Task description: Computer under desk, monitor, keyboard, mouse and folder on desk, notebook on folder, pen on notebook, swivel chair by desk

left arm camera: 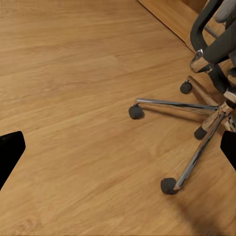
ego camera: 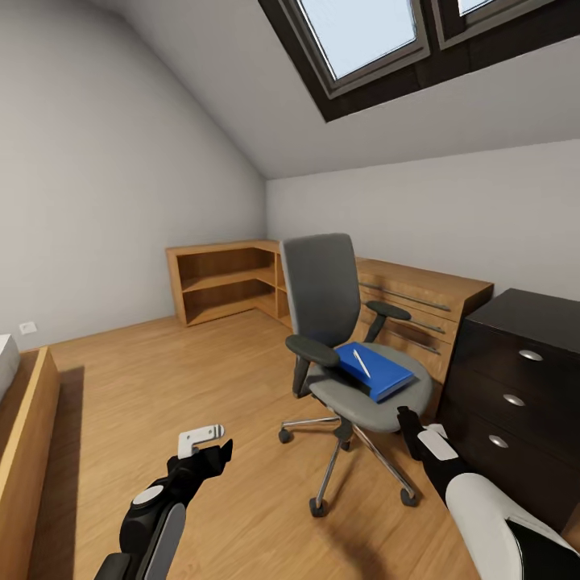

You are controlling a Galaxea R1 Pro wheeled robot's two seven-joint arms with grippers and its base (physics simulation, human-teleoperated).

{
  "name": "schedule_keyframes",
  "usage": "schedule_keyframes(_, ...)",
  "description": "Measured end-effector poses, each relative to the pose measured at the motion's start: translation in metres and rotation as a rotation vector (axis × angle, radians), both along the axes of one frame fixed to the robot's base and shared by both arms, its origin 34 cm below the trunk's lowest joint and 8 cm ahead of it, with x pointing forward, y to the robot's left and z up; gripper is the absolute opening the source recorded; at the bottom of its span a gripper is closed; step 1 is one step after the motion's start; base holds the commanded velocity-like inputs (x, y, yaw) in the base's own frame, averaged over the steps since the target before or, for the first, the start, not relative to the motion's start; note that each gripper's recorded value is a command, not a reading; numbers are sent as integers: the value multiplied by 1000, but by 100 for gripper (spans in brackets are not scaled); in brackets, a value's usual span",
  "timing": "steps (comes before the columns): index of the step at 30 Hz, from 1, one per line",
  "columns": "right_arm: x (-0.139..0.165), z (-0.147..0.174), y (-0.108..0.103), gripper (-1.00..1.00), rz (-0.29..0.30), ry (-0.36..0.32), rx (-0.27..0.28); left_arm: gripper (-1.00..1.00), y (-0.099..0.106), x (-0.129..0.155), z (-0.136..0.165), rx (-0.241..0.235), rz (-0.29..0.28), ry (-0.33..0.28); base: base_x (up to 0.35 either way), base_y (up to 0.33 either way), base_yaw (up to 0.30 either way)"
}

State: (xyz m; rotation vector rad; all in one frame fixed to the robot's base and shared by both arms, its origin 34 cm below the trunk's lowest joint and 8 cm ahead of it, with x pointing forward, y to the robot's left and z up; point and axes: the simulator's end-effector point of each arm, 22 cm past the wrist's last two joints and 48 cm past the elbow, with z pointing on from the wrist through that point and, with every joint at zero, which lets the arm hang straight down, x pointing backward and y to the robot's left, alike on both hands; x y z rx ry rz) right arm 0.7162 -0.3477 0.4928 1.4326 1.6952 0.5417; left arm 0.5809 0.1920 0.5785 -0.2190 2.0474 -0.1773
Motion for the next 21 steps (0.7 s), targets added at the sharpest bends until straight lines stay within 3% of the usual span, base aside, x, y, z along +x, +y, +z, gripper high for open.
schedule_keyframes(13, -8, -28, 0, 100, -1, 2, 3, 100, 0, -7, -25, 0, 1, -4, 0, 0, 0)
schedule_keyframes(21, -8, -28, 1, 100, 0, 0, 4, 100, 3, -7, -26, 2, 5, -2, 13, 2, 0)
